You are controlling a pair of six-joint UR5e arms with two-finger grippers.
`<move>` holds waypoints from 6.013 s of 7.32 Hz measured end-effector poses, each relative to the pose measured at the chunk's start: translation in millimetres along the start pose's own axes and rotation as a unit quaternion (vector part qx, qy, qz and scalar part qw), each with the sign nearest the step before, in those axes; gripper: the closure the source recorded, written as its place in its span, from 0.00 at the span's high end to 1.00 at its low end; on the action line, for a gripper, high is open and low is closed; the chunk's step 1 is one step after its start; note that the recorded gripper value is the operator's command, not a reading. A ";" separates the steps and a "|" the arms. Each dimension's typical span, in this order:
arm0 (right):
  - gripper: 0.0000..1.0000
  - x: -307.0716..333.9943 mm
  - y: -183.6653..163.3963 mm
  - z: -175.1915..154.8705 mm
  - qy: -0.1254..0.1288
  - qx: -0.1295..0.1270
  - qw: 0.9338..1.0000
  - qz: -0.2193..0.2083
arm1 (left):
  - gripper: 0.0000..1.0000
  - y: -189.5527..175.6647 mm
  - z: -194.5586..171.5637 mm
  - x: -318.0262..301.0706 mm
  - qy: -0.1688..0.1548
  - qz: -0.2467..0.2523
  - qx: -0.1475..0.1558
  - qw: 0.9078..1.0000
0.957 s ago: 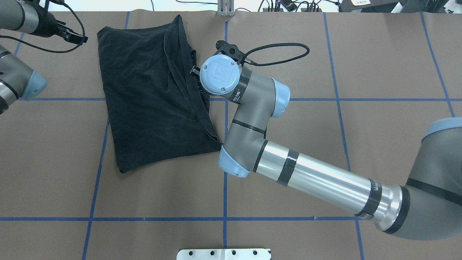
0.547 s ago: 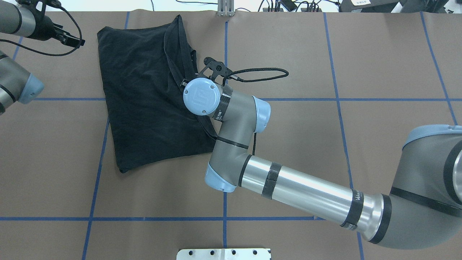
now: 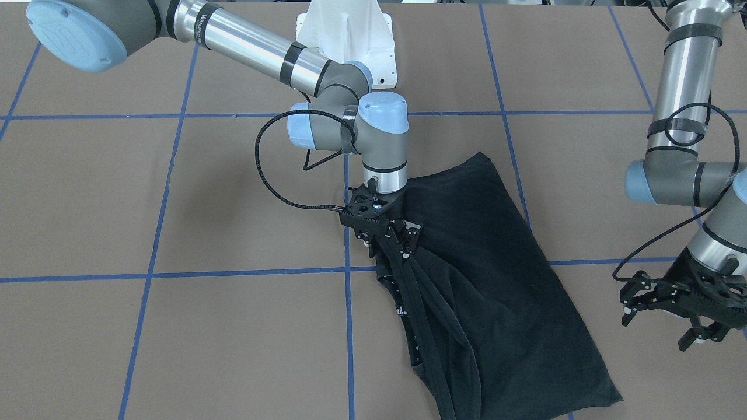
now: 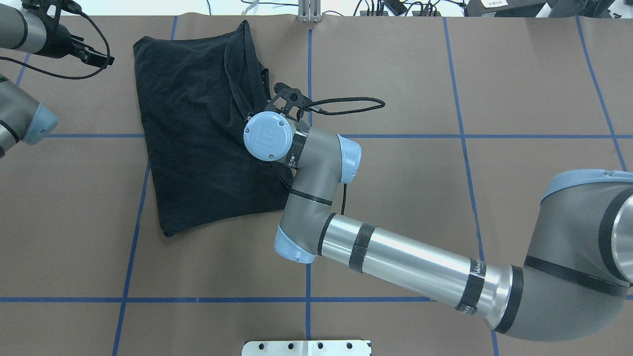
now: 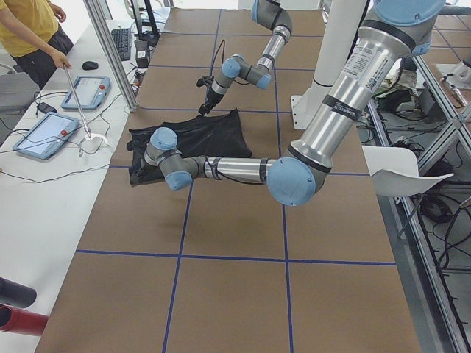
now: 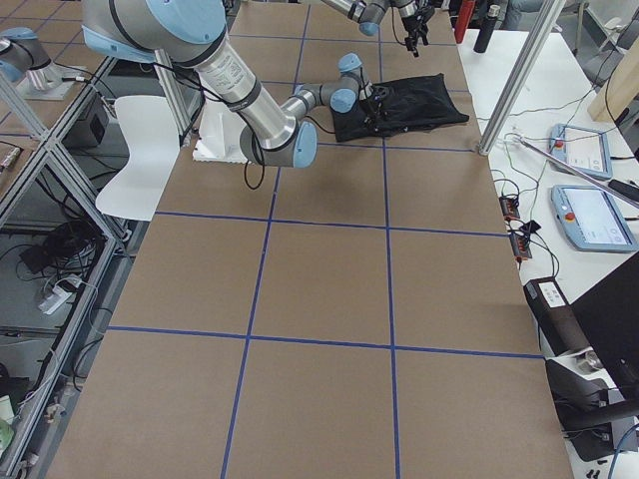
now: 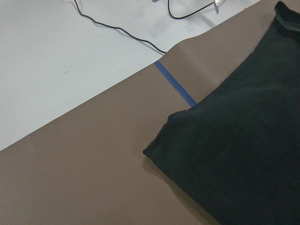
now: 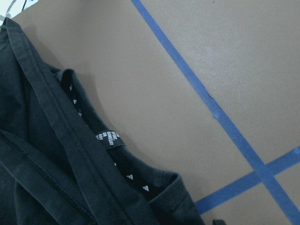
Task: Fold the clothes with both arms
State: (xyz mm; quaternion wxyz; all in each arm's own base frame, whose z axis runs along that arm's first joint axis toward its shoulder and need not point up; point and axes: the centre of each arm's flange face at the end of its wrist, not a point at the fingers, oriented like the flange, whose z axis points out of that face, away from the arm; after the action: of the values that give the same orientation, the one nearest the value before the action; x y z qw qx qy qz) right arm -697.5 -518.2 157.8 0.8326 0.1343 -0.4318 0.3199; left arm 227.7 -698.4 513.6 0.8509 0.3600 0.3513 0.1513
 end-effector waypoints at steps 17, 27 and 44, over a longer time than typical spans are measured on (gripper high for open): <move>0.00 -3.9 14.7 -15.4 -0.010 -0.010 1.000 -0.027 | 1.00 1.3 0.3 -0.1 0.000 0.000 -0.001 1.000; 1.00 119.7 -3.5 -86.7 -0.007 -0.010 0.996 -0.089 | 1.00 -1.1 -1.2 2.9 0.002 0.002 0.002 1.000; 0.00 -47.9 -36.2 10.8 0.128 0.002 0.974 -0.187 | 1.00 11.0 -5.4 4.0 0.005 -0.021 0.005 1.000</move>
State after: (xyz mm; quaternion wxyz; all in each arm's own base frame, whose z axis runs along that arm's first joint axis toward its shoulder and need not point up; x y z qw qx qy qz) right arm -701.1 -571.1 127.5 0.9255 0.1727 -0.2885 0.1742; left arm 226.6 -685.9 517.0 0.8503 0.3563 0.3635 0.1335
